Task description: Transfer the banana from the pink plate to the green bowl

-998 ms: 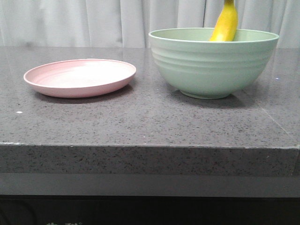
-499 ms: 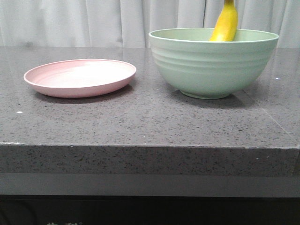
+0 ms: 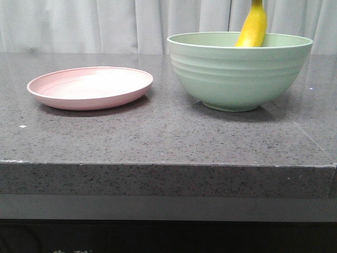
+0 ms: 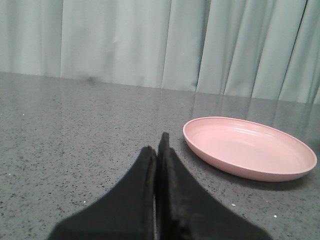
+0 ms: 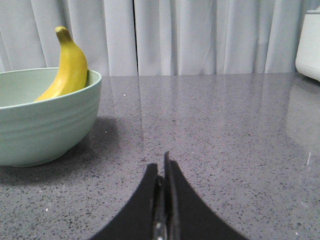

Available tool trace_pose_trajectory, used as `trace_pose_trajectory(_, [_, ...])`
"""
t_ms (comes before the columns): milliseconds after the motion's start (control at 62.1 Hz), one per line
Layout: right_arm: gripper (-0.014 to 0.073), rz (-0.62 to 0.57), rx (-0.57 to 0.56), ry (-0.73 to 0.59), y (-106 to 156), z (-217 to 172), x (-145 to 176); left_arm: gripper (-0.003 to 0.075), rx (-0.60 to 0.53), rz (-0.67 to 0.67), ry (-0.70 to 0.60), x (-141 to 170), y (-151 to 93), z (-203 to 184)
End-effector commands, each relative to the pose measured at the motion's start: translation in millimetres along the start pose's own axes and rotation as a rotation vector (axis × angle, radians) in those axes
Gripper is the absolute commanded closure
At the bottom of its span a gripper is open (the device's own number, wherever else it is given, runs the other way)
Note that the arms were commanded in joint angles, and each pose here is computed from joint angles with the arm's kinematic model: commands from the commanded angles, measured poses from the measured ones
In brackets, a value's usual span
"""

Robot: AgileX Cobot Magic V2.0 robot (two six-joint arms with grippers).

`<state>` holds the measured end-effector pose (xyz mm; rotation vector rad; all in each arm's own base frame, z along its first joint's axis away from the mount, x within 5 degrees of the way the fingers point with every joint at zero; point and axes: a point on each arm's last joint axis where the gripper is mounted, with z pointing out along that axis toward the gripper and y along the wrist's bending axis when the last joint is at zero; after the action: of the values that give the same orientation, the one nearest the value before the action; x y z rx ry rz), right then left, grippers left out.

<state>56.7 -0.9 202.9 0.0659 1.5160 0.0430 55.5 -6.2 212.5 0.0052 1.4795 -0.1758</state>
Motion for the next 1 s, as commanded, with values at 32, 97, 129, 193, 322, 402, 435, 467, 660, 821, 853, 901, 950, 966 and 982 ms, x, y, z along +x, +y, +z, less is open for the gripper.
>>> trace_pose_trajectory(32, [0.0663, -0.013, -0.004, -0.102, 0.3, -2.5, -9.5, 0.0738, 0.016, -0.009, -0.105, -8.1, -1.0, -2.5])
trace_pose_trajectory(97, [0.0663, -0.012, -0.009, -0.102, 0.6, -2.5, -9.5, 0.0738, 0.016, -0.009, -0.105, -8.1, -1.0, -2.5])
trace_pose_trajectory(129, [0.0663, -0.012, -0.009, -0.102, 0.6, -2.5, -9.5, 0.0738, 0.016, -0.009, -0.105, -8.1, -1.0, -2.5])
trace_pose_trajectory(193, [0.0663, -0.012, -0.009, -0.102, 0.6, -2.5, -9.5, 0.0738, 0.016, -0.009, -0.105, -8.1, -1.0, -2.5])
trace_pose_trajectory(322, [0.0663, -0.012, -0.007, -0.102, 0.5, -2.5, -9.5, 0.0738, 0.016, -0.009, -0.105, -8.1, -1.0, -2.5])
trace_pose_trajectory(402, [0.0663, -0.012, -0.009, -0.103, 0.6, -2.5, -9.6, 0.0738, 0.016, -0.009, -0.105, -8.1, -1.0, -2.5])
trace_pose_trajectory(435, [0.0663, -0.013, -0.012, -0.102, 0.8, -2.5, -9.6, 0.0738, 0.016, -0.009, -0.105, -8.1, -1.0, -2.5])
trace_pose_trajectory(467, [0.0663, -0.012, -0.017, -0.102, 1.1, -2.6, -9.5, 0.0738, 0.016, -0.009, -0.105, -8.1, -1.0, -2.5])
trace_pose_trajectory(660, [0.0663, -0.009, -0.049, -0.099, 2.8, -2.6, -9.3, 0.0738, 0.016, -0.009, -0.105, -8.1, -1.0, -2.5])
trace_pose_trajectory(821, [0.0663, -0.011, -0.031, -0.099, 1.8, -2.5, -9.4, 0.0738, 0.016, -0.009, -0.105, -8.1, -1.0, -2.5])
trace_pose_trajectory(853, [0.0663, -0.011, -0.031, -0.099, 1.8, -2.5, -9.4, 0.0738, 0.016, -0.009, -0.105, -8.1, -1.0, -2.5])
trace_pose_trajectory(901, [0.0663, -0.011, -0.031, -0.098, 1.8, -2.4, -9.3, 0.0738, 0.016, -0.009, -0.105, -8.1, -1.0, -2.5])
trace_pose_trajectory(950, [0.0663, -0.011, -0.031, -0.098, 1.8, -2.4, -9.3, 0.0738, 0.016, -0.009, -0.105, -8.1, -1.0, -2.5])
trace_pose_trajectory(966, [0.0663, -0.011, -0.031, -0.098, 1.8, -2.4, -9.3, 0.0738, 0.016, -0.009, -0.105, -8.1, -1.0, -2.5])
trace_pose_trajectory(982, [0.0663, -0.011, -0.031, -0.098, 1.8, -2.4, -9.3, 0.0738, 0.016, -0.009, -0.105, -8.1, -1.0, -2.5])
